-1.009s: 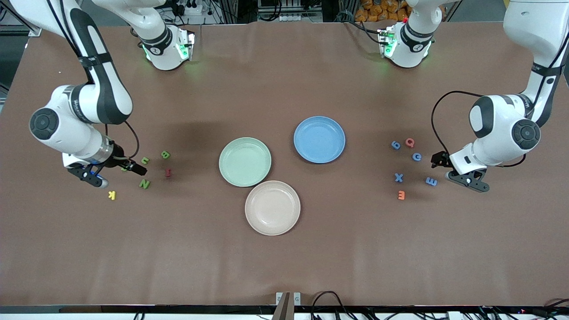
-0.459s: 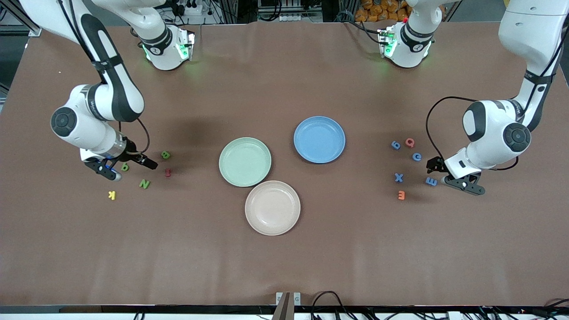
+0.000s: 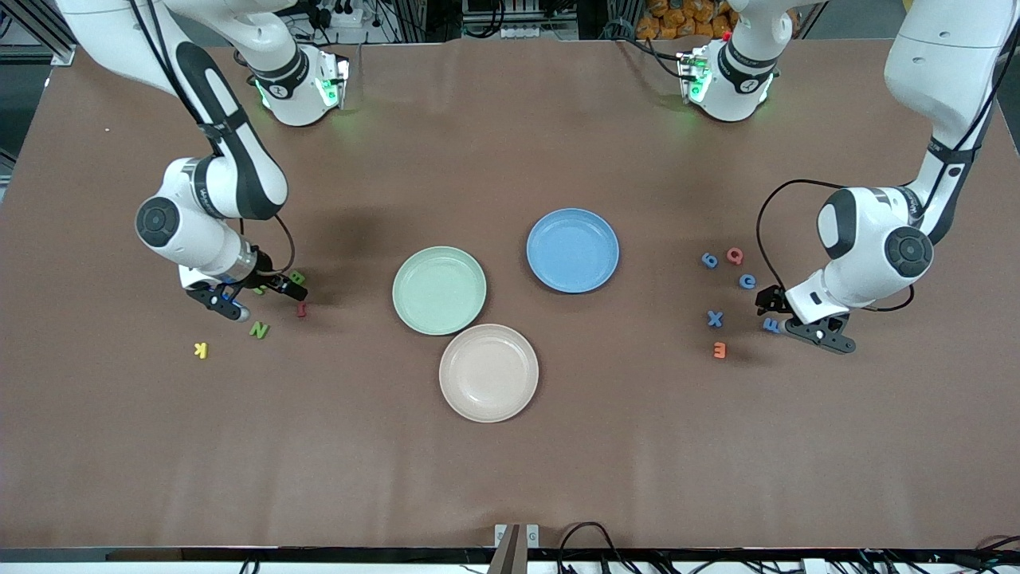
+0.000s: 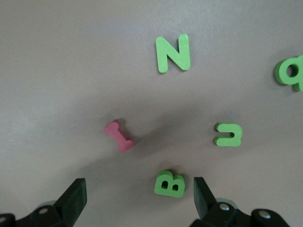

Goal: Sort letters by color into matching plates
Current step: 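Lower the right gripper onto green B while the left gripper nears blue m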

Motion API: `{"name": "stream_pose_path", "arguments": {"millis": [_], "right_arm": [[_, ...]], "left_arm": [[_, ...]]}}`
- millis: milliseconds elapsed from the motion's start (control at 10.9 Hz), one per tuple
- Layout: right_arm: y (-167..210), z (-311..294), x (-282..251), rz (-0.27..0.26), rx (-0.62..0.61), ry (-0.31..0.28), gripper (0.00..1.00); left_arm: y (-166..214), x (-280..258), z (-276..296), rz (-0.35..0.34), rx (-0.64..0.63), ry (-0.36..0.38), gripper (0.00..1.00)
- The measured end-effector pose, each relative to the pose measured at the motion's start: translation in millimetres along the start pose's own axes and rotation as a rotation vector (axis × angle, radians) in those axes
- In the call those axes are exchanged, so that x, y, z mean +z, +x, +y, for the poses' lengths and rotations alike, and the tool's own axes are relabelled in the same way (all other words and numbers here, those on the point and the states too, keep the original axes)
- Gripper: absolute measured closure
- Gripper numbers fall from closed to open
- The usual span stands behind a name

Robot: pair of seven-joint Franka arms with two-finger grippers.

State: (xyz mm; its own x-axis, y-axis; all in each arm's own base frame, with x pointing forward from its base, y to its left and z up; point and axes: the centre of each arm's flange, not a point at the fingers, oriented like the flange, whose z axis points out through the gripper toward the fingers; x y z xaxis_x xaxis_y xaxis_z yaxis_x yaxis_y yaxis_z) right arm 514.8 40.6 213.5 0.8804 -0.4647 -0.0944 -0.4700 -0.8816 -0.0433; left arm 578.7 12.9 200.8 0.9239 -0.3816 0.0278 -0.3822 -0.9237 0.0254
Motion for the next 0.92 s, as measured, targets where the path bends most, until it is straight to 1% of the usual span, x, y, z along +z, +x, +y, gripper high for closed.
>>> {"name": "stream_pose_path", "arguments": {"millis": [367,734,825,917], "right_arm": [[-11,8,20,-0.028,0.002,-0.021,0.0],[-19,16,34,-0.032,0.004,-0.031,0.0],[-20,17,37,-0.033,0.005,-0.032,0.0],[-20,17,38,-0.034,0.005,-0.033,0.0]], "left_arm": [[0,15,1,-0.005,0.016,0.003,0.05],[1,19,-2,-0.007,0.014,0.001,0.08],[1,21,-2,-0.009,0.013,0.0,0.11],[1,22,-2,-0.011,0.013,-0.001,0.18]]}}
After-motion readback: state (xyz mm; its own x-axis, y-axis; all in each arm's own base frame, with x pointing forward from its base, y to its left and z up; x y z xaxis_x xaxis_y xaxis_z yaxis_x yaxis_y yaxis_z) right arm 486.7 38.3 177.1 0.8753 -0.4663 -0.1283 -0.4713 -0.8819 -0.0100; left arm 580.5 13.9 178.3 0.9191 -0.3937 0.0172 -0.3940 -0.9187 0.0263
